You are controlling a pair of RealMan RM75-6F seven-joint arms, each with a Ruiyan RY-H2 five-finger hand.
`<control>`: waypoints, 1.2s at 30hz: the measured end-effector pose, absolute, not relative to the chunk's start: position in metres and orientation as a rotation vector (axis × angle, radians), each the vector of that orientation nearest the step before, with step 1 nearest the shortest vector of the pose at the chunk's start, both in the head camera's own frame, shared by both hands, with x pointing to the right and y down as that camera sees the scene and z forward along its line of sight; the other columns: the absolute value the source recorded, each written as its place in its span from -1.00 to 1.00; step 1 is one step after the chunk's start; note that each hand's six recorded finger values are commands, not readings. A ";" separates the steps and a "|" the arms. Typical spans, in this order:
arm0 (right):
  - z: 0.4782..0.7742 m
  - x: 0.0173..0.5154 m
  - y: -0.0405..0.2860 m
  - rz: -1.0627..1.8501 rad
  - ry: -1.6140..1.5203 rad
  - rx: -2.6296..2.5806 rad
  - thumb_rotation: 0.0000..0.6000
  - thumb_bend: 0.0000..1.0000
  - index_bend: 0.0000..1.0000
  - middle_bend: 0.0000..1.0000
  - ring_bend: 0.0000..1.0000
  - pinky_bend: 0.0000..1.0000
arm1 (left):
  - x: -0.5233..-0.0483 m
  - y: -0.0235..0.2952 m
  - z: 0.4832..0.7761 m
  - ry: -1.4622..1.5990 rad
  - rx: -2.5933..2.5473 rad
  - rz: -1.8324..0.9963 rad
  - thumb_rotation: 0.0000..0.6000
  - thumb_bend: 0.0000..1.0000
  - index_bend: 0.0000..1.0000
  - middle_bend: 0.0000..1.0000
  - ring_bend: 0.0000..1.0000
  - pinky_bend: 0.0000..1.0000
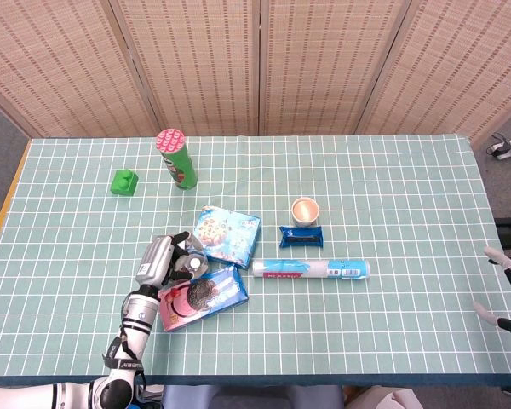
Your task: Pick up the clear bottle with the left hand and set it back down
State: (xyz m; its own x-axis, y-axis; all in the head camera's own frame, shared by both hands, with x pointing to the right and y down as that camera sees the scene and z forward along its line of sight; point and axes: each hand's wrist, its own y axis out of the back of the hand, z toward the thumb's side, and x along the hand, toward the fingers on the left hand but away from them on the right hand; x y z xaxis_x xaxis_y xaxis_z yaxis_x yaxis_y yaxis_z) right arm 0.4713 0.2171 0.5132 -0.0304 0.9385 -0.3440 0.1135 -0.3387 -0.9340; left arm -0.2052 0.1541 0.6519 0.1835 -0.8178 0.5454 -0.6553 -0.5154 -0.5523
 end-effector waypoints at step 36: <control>0.511 0.475 0.216 1.448 -1.157 -1.527 1.00 -0.87 -0.59 -0.36 -0.49 0.05 | -0.191 0.145 0.631 1.474 -2.252 -1.096 1.00 0.23 0.48 1.00 1.00 1.00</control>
State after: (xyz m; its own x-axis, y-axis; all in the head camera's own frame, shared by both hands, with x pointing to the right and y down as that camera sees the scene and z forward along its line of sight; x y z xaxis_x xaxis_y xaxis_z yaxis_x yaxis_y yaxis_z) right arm 0.4748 0.2163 0.5112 -0.0353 0.9393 -0.3414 0.1256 -0.3347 -0.9339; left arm -0.1905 0.1454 0.6306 0.2121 -0.8633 0.4579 -0.6869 -0.4650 -0.5586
